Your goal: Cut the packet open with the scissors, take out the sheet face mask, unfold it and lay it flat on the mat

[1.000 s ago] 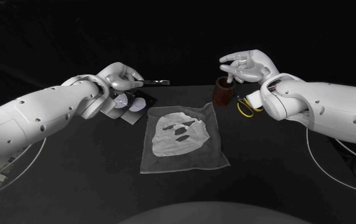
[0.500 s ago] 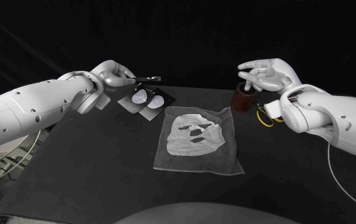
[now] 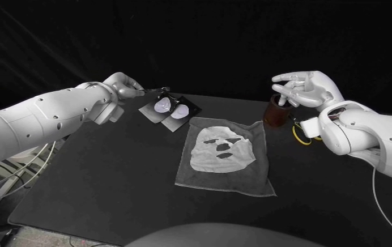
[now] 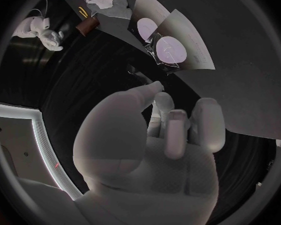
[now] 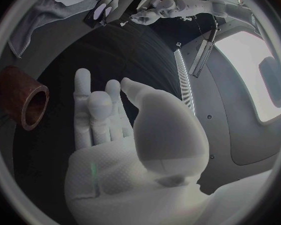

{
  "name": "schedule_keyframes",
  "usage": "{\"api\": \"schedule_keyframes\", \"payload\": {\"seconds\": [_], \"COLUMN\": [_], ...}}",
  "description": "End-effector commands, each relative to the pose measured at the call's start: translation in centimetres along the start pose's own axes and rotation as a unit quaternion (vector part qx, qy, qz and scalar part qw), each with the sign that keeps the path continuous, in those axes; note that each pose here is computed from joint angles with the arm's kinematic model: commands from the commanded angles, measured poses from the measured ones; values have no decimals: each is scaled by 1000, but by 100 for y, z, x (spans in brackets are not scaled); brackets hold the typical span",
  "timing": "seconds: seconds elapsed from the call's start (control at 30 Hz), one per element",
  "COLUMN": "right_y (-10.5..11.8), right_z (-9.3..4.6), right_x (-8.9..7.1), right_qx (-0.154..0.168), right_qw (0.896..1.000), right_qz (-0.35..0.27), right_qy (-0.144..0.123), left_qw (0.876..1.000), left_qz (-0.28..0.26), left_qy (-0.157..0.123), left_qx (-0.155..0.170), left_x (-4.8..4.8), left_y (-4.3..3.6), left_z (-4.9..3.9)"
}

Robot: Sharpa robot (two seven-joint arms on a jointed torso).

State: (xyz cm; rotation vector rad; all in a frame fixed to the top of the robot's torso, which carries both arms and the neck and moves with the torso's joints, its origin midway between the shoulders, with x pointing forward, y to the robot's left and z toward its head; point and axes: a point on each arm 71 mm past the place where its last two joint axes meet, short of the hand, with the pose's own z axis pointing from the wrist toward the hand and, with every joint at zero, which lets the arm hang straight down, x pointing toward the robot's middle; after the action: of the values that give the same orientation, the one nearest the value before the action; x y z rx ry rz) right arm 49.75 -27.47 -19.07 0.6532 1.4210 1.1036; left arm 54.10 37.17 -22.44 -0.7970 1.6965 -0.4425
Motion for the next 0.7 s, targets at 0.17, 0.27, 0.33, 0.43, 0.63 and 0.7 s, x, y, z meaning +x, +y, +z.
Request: {"api": "schedule_keyframes", "payload": {"seconds": [0.17, 0.27, 0.33, 0.43, 0.63, 0.7], "right_y": [-10, -11, -11, -12, -15, -16], "right_z": [-2, -3, -2, -2, -3, -3], "right_x": [12, 14, 17, 19, 20, 21], "right_qx": [2, 2, 2, 2, 3, 3], "right_qw": [1000, 1000, 1000, 1000, 1000, 1000], "right_qz": [3, 3, 3, 3, 4, 4], "right_qy": [5, 6, 6, 7, 7, 7], "left_qw": [997, 997, 997, 997, 995, 994], "left_qz": [-10, -5, 0, 10, 35, 42], "left_qy": [-25, -24, -16, 0, 33, 40], "left_qx": [-68, -75, -79, -83, -90, -93], "left_x": [44, 83, 129, 194, 288, 305], "left_y": [47, 24, 1, -25, -51, -50], "left_z": [64, 87, 109, 124, 123, 122]}}
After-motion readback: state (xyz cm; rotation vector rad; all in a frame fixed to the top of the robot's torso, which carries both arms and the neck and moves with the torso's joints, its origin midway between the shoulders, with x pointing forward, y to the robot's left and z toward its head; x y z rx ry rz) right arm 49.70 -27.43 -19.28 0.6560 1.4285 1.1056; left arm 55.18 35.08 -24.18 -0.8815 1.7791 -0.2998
